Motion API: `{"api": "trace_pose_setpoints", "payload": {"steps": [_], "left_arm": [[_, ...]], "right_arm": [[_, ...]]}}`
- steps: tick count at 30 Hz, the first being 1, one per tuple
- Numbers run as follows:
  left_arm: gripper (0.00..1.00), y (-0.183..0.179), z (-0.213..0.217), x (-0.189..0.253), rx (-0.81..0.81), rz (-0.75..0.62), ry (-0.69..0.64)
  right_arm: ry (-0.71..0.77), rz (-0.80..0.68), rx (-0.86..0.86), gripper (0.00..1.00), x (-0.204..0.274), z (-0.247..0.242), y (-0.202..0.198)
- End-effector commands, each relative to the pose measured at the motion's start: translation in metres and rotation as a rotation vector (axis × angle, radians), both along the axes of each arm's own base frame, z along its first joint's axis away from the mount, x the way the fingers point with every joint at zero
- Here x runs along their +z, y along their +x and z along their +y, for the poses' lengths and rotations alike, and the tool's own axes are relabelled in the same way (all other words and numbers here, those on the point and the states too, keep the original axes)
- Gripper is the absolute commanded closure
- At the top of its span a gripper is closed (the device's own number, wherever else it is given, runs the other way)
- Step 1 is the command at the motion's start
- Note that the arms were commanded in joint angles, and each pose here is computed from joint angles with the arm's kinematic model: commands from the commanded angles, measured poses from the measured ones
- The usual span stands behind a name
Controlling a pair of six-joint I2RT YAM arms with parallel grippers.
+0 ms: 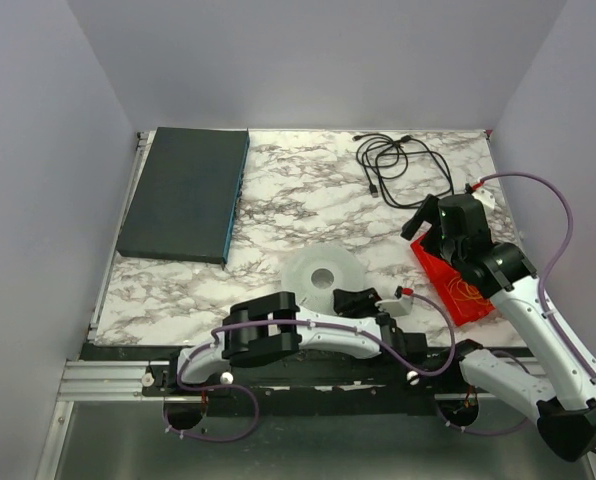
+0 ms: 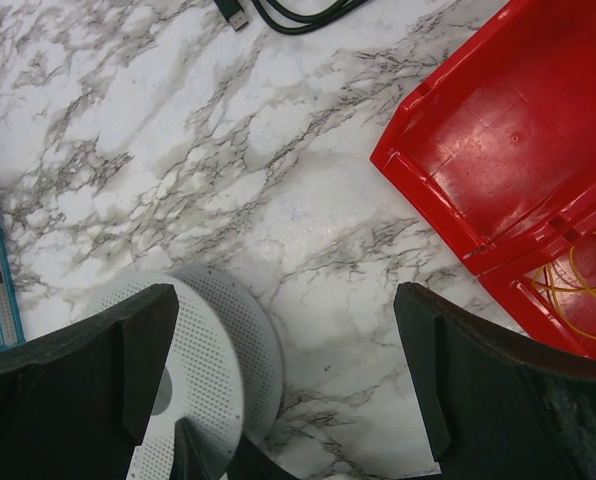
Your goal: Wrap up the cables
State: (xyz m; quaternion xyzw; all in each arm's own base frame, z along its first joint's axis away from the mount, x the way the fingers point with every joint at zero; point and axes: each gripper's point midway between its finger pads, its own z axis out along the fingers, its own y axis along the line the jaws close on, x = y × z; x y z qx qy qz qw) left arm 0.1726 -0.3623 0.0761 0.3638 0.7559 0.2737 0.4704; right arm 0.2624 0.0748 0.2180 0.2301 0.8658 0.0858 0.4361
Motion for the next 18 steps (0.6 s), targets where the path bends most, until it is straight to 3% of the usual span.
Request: {"api": "trace_pose_setpoints", "payload": {"steps": [1, 5, 10, 18], "left_arm": [[0.74, 0.006, 0.008, 0.013, 0.027, -0.034, -0.043], [0.99, 0.01, 0.017, 0.036, 0.061, -0.018, -0.107], [1.0, 0.022, 0.036, 0.096, 0.135, 0.01, -0.265], [1.0, 0.044, 0.061, 0.166, 0.184, 0.217, -0.696]], "right_arm": [[0.005, -0.014, -0.01, 0.0, 0.006, -0.003, -0.002], [0.005, -0.032, -0.007, 0.0, 0.014, -0.003, 0.0], [0.003, -0.056, 0.002, 0.0, 0.027, -0.003, 0.001], [0.015, -0.095, 0.014, 0.0, 0.049, 0.002, 0.01]]}}
